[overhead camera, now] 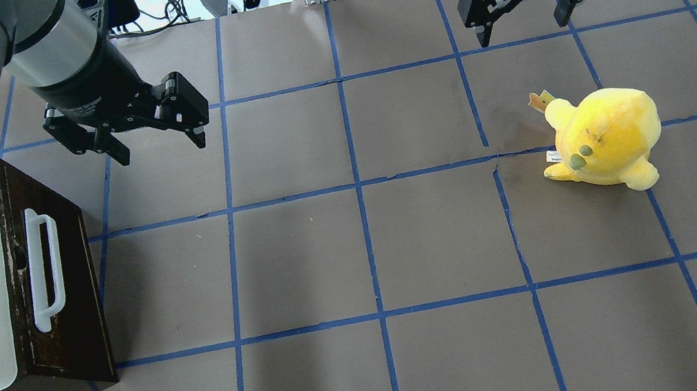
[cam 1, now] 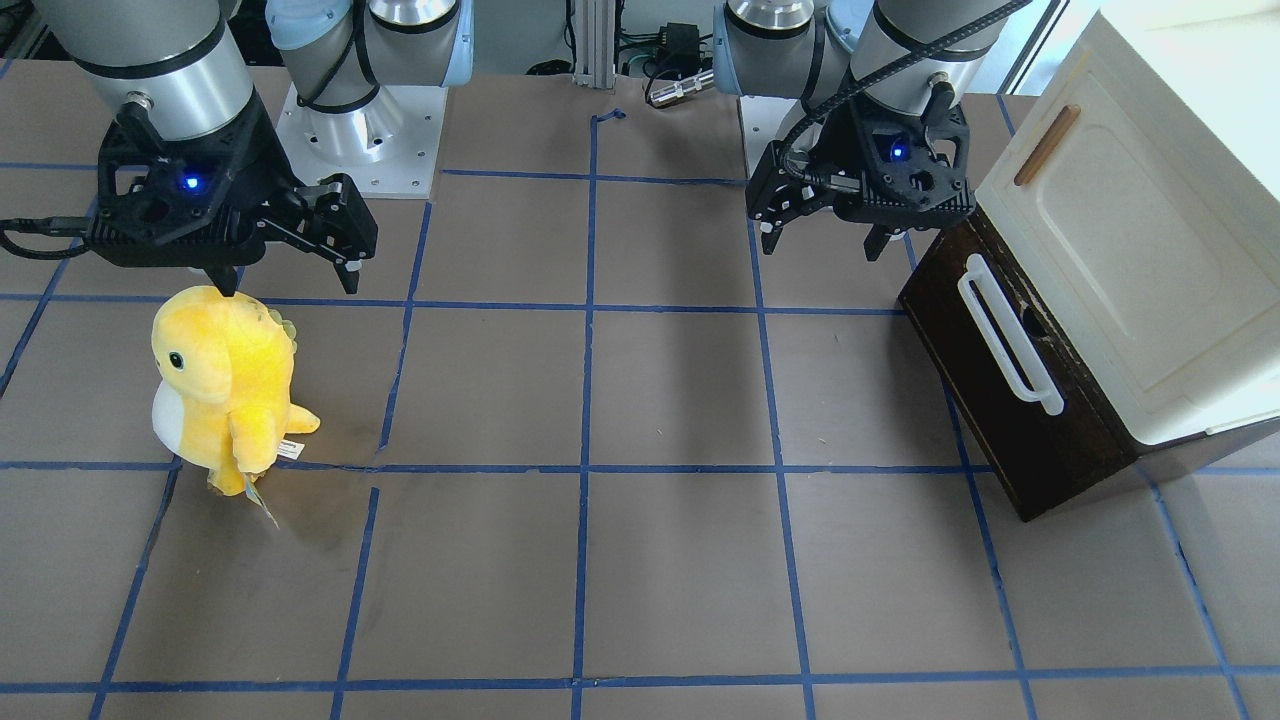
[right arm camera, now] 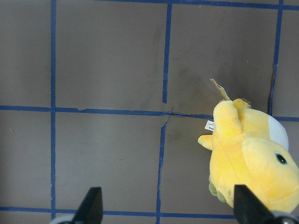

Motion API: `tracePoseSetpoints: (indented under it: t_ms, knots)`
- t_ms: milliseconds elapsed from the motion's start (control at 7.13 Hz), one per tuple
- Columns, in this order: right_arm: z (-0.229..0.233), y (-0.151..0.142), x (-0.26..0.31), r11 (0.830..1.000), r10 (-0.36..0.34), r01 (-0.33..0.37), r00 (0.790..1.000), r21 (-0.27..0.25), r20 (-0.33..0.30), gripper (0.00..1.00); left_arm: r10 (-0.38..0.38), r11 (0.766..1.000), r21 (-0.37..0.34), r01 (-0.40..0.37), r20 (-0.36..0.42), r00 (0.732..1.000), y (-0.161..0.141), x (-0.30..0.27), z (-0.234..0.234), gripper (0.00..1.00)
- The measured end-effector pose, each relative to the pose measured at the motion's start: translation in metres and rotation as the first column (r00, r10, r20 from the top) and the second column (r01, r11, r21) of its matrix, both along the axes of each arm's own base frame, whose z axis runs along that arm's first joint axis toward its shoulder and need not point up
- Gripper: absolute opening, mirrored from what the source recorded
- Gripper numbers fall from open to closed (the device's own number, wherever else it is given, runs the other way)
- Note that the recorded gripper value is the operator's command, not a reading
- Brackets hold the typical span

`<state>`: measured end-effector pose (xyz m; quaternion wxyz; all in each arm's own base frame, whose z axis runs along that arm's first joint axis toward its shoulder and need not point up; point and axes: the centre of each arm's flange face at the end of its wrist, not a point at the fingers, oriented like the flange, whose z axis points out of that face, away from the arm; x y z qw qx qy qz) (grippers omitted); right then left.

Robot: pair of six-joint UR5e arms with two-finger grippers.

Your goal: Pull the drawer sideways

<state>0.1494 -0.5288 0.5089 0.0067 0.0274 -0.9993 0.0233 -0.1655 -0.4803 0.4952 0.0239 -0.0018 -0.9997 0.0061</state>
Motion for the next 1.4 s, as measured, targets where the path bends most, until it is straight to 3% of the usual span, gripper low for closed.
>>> tracePoseSetpoints:
  t_ms: [841, 981, 1121, 1402]
  knots:
    - [0.000, 0.000, 0.000, 1.000, 0.000, 0.000, 1.000, 0.000, 0.000, 1.00, 0.014, 1.000, -0.014, -0.014, 0.012, 1.000, -0.003, 0.001, 0.005, 1.00]
    - [0.000, 0.000, 0.000, 1.000, 0.000, 0.000, 1.000, 0.000, 0.000, 1.00, 0.051, 0.999, -0.001, -0.051, 0.025, 0.998, -0.004, 0.001, -0.001, 1.00]
    - [0.000, 0.000, 0.000, 1.000, 0.000, 0.000, 1.000, 0.000, 0.000, 1.00, 0.093, 0.995, 0.018, -0.094, 0.064, 0.994, -0.008, -0.004, -0.012, 1.00]
    - [0.000, 0.000, 0.000, 1.000, 0.000, 0.000, 1.000, 0.000, 0.000, 1.00, 0.059, 0.996, 0.053, -0.074, 0.241, 0.969, -0.021, -0.021, -0.051, 1.00]
